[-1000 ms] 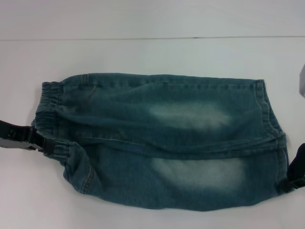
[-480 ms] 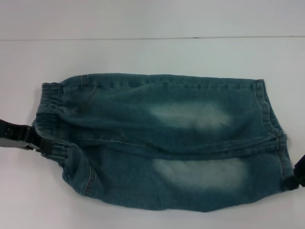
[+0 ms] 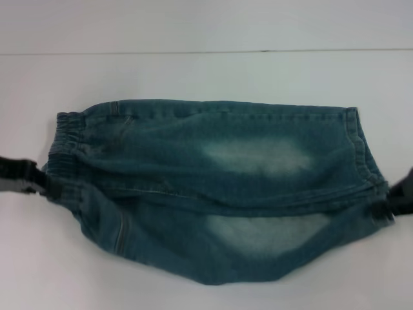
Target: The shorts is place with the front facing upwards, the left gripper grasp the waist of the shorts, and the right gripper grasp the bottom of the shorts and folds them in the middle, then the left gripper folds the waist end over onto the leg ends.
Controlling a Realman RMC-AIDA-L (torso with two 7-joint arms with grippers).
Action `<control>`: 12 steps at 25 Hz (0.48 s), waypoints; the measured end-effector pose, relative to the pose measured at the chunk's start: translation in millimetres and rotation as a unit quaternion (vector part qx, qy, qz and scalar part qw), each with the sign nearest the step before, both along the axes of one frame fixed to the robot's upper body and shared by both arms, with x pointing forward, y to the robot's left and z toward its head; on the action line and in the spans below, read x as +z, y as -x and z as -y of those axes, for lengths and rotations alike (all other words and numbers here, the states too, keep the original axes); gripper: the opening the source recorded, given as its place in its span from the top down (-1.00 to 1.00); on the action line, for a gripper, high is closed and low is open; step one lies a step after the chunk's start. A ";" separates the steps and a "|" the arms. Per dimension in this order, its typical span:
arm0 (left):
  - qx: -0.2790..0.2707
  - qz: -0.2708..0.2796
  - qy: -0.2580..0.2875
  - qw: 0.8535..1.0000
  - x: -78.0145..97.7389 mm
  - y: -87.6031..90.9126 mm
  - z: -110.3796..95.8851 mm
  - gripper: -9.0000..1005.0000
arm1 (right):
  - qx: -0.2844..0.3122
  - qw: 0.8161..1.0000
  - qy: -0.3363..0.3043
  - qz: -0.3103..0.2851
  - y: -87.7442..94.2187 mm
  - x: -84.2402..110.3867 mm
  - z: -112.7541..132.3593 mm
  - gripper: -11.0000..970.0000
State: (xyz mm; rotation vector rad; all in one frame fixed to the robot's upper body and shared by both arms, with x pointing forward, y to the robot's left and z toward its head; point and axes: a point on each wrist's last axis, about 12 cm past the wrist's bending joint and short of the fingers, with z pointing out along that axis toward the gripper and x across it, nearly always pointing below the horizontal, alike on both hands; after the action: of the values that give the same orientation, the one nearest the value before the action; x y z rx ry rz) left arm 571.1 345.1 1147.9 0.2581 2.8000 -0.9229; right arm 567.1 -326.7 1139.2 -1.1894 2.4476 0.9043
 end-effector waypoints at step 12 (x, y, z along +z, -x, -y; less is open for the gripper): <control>0.110 0.027 0.005 0.994 6.6 -15.1 -17.2 0.89 | -0.099 0.987 -0.109 0.060 -0.7 -14.8 7.5 0.89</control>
State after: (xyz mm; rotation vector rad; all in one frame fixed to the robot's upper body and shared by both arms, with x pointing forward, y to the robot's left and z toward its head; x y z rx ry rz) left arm 586.3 362.2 1154.4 -0.0267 2.7048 -0.8644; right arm 567.8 -334.2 1124.3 -0.8809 2.2556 0.9824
